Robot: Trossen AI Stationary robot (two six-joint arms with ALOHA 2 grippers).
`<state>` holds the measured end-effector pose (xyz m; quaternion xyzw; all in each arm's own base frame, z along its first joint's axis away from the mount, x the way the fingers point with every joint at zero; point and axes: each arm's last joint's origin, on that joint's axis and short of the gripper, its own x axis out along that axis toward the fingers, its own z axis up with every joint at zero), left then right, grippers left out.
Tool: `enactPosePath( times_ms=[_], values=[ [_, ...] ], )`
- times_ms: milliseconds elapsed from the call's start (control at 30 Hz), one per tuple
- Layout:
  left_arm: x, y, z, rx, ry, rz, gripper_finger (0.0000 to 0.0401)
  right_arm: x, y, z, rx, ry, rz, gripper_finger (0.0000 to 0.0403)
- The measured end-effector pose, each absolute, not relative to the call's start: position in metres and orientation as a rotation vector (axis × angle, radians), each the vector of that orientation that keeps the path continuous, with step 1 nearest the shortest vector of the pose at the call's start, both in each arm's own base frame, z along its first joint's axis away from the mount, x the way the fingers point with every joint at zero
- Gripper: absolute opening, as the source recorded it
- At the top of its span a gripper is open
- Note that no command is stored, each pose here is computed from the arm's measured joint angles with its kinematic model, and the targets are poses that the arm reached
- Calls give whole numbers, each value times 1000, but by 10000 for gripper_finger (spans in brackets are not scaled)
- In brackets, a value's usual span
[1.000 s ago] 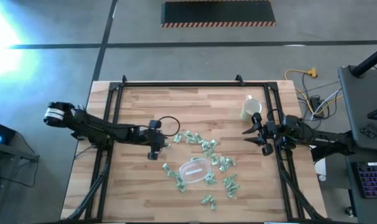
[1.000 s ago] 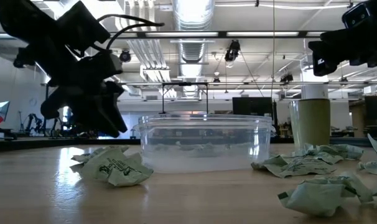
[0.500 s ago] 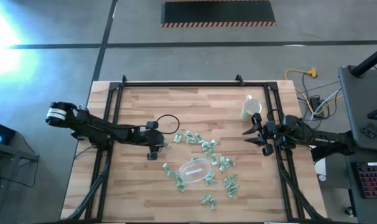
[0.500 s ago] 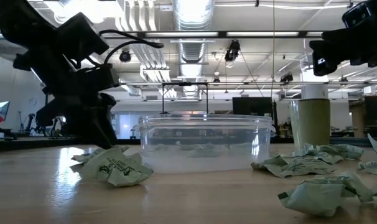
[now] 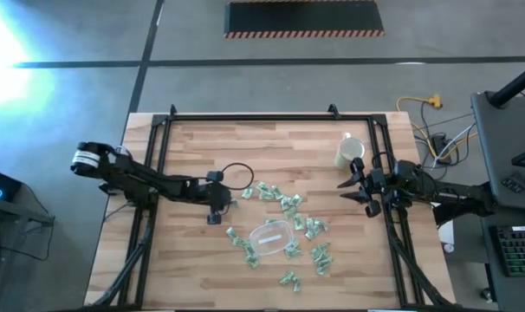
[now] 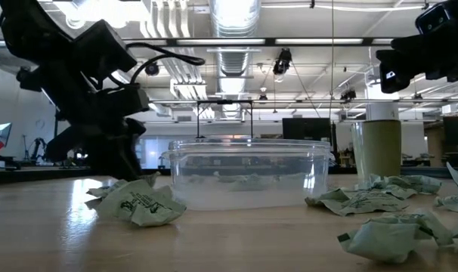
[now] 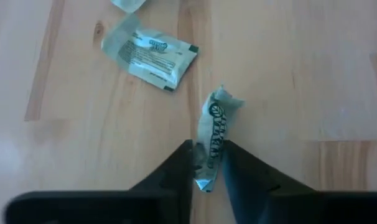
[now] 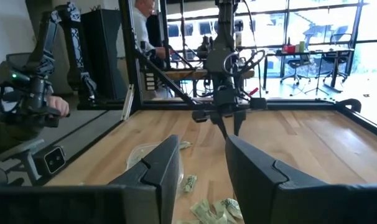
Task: Pick and place items into bin
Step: Put the Stevia packet into the transparent bin
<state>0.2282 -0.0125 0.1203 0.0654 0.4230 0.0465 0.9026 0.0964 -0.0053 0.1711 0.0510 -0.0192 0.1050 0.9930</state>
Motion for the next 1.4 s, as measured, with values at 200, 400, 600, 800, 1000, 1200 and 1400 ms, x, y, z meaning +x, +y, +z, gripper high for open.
enactPosePath(
  times_ms=[200, 400, 600, 800, 1000, 1200, 1400],
  values=[
    [228, -14, 142, 138, 774, 86, 7, 96, -5, 171, 99, -38, 210, 123],
    [228, -30, 166, 139, 599, -43, 2, 96, -5, 171, 99, -37, 210, 123],
    [240, -55, 178, 239, 387, -239, 1, 97, -5, 171, 103, -35, 210, 123],
    [270, -71, 174, 275, 369, -292, 0, 97, -5, 171, 108, -35, 209, 123],
    [316, -85, 162, 317, 418, -373, 0, 97, -5, 170, 114, -22, 208, 123],
    [341, -93, 158, 340, 613, -412, 0, 99, -6, 168, 120, -1, 207, 123],
    [347, -95, 158, 322, 644, -410, 0, 100, -6, 167, 121, 15, 206, 123]
  ],
)
